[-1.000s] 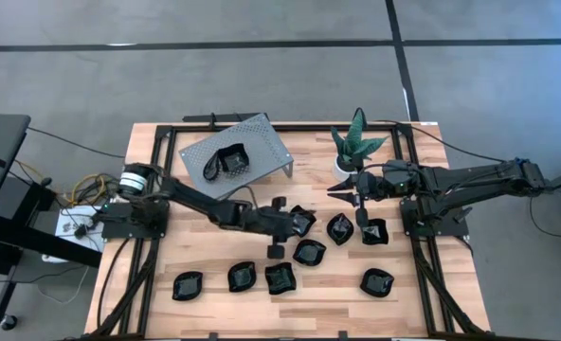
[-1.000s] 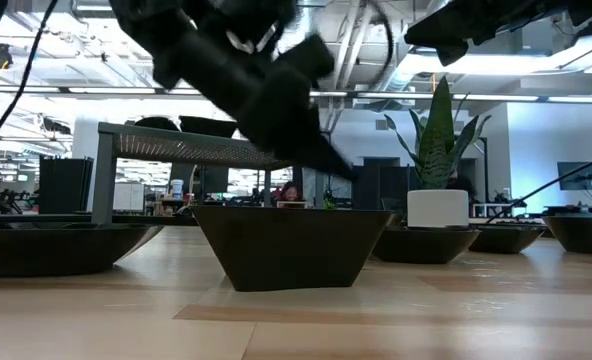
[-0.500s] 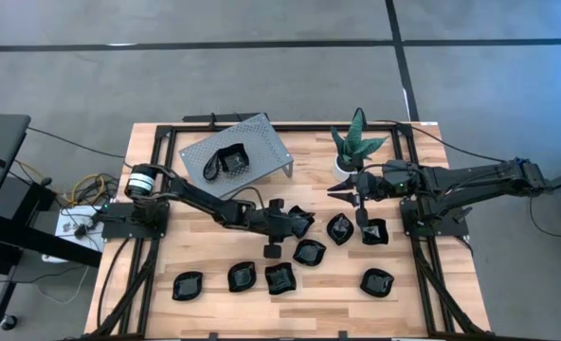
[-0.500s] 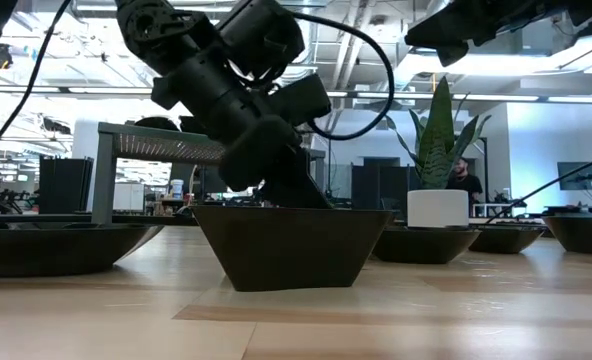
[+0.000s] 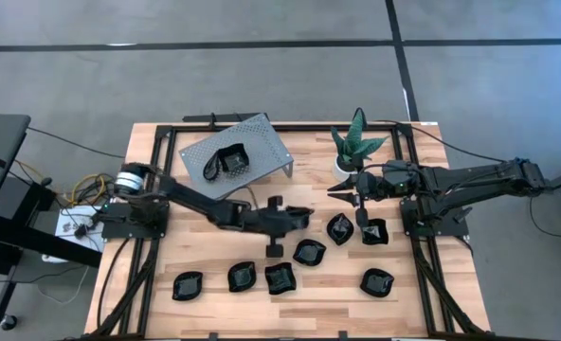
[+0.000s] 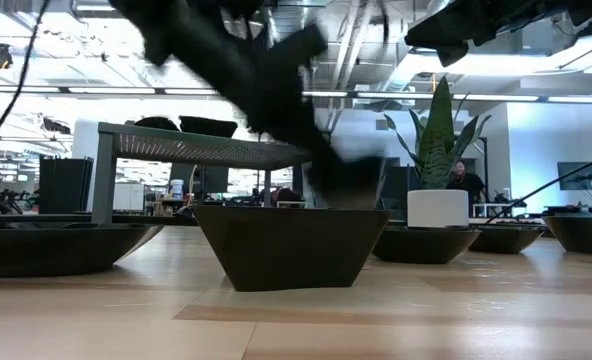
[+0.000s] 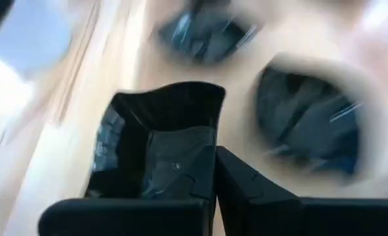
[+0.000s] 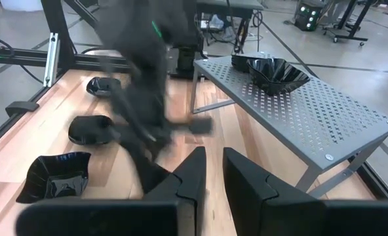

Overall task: Pick & Place Mini shaped plates
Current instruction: Stack the black distorted square plate on the black distorted square plate on the shelf

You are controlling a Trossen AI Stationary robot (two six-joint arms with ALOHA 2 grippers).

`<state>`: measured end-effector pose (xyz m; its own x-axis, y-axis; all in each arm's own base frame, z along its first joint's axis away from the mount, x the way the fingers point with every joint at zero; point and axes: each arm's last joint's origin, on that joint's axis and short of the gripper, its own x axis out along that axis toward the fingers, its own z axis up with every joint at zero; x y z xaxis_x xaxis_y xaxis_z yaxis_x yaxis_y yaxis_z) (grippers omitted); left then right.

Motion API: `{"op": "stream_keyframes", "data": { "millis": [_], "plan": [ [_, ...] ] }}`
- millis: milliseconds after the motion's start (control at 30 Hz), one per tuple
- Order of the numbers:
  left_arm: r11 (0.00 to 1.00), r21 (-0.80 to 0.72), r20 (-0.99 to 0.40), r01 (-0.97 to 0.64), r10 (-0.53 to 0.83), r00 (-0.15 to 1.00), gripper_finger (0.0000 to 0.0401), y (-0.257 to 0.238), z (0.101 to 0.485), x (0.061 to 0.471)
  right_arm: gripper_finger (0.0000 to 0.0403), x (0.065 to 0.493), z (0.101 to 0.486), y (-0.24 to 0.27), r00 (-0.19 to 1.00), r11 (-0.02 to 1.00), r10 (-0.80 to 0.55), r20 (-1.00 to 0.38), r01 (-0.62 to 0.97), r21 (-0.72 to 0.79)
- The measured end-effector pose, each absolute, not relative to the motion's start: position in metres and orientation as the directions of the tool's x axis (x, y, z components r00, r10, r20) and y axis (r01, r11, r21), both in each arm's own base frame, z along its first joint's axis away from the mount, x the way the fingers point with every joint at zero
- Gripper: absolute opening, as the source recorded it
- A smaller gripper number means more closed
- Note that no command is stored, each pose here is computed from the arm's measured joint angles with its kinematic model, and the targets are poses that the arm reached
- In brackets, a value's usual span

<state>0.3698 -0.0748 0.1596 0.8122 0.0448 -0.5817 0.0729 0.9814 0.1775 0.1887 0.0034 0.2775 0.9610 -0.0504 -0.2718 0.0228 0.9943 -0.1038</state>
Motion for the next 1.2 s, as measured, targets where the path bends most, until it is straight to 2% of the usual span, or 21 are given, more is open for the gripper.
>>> {"op": "stream_keyframes", "data": {
  "millis": [167,267,367,500,600,733,933,1100,1200],
  "plan": [
    [0.984,0.118,-0.396,0.132,-0.075,0.915,0.0007,-0.109,0.234,0.344,0.0048,0.189,0.278,0.003,0.961,0.994,-0.051,-0.272,0.023,-0.104],
    [0.988,0.123,-0.309,0.091,-0.049,0.950,0.0006,-0.115,0.277,0.315,0.0048,0.189,0.278,0.003,0.962,0.994,-0.050,-0.269,0.023,-0.104],
    [0.990,0.140,-0.263,-0.014,0.051,0.963,0.0006,-0.111,0.312,0.281,0.0048,0.189,0.278,0.003,0.962,0.994,-0.051,-0.270,0.023,-0.104],
    [0.941,0.203,-0.255,-0.270,0.317,0.914,0.0008,-0.090,0.333,0.246,0.0048,0.189,0.278,0.003,0.961,0.994,-0.051,-0.272,0.023,-0.104],
    [0.881,0.246,-0.293,-0.405,0.466,0.835,0.0008,-0.069,0.335,0.228,0.0048,0.189,0.278,0.003,0.961,0.994,-0.051,-0.272,0.023,-0.104],
    [0.840,0.221,-0.384,-0.496,0.543,0.747,0.0007,-0.044,0.321,0.222,0.0048,0.189,0.278,0.003,0.961,0.994,-0.051,-0.270,0.023,-0.105],
    [0.775,0.271,-0.454,-0.570,0.625,0.634,0.0010,-0.015,0.287,0.225,0.0048,0.189,0.278,0.003,0.962,0.994,-0.050,-0.269,0.023,-0.105],
    [0.706,0.291,-0.465,-0.645,0.694,0.550,0.0008,0.009,0.276,0.223,0.0048,0.189,0.278,0.003,0.962,0.994,-0.051,-0.268,0.023,-0.106],
    [0.705,0.277,-0.475,-0.653,0.691,0.545,0.0011,0.015,0.272,0.223,0.0048,0.189,0.278,0.003,0.962,0.994,-0.051,-0.268,0.023,-0.106]
  ]
}}
